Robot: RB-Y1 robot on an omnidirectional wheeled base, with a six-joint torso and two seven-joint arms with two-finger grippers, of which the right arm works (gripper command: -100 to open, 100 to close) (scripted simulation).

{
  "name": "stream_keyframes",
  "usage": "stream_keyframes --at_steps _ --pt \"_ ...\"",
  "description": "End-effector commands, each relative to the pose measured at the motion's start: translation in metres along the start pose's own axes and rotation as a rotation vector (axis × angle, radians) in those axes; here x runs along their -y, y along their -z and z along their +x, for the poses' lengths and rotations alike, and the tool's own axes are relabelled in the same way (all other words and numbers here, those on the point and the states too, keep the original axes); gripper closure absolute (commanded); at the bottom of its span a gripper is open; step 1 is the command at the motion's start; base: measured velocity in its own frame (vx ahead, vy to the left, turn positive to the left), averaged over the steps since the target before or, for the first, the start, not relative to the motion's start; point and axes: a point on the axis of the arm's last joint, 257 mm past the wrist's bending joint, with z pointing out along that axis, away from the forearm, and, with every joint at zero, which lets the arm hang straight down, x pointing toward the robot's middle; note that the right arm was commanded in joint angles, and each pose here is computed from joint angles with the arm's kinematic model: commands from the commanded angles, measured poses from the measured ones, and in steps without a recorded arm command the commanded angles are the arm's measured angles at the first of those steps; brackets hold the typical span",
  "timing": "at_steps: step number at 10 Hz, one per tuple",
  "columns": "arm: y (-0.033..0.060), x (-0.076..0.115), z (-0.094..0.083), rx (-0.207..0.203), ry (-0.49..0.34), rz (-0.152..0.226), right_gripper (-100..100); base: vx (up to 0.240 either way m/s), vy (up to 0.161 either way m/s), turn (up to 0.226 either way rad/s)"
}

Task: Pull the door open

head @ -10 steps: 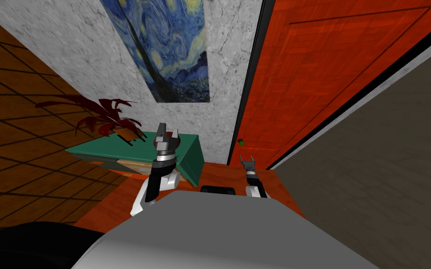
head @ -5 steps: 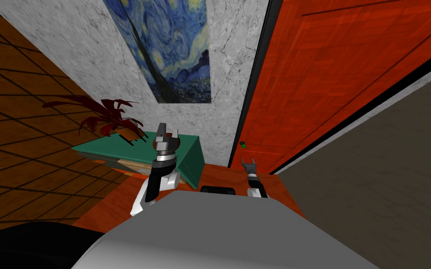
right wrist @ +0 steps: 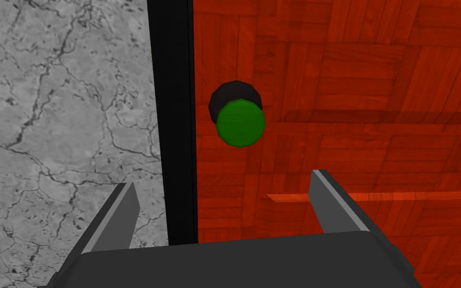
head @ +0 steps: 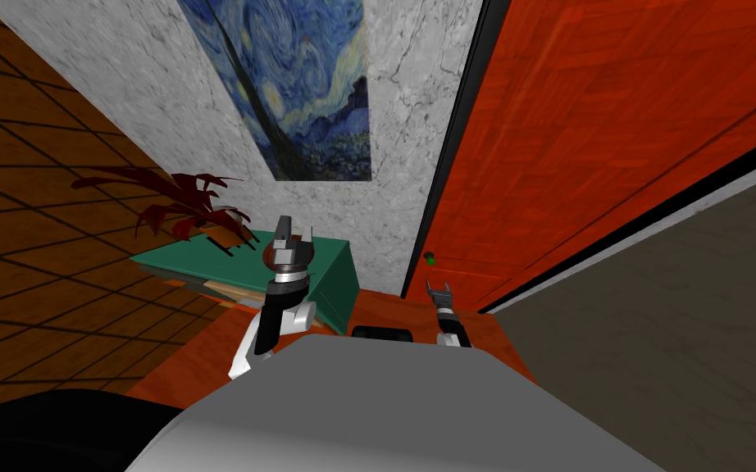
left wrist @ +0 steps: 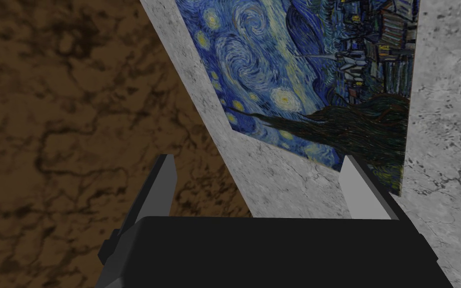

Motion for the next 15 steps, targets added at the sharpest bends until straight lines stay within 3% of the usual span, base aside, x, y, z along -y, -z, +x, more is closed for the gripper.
stream_keyframes --at_steps 1,6,15 --pt "0.0023 -0.007 -0.007 0.014 -0.021 -0.009 -100 0.082 -0.022 0.06" --pt "0.0092 -0.028 -0.027 0.051 -0.074 -0.039 -100 0.083 -0.029 0.05" --pt "0.0018 -0.05 -0.029 0.053 -0.069 -0.091 -100 0.142 -0.035 0.068"
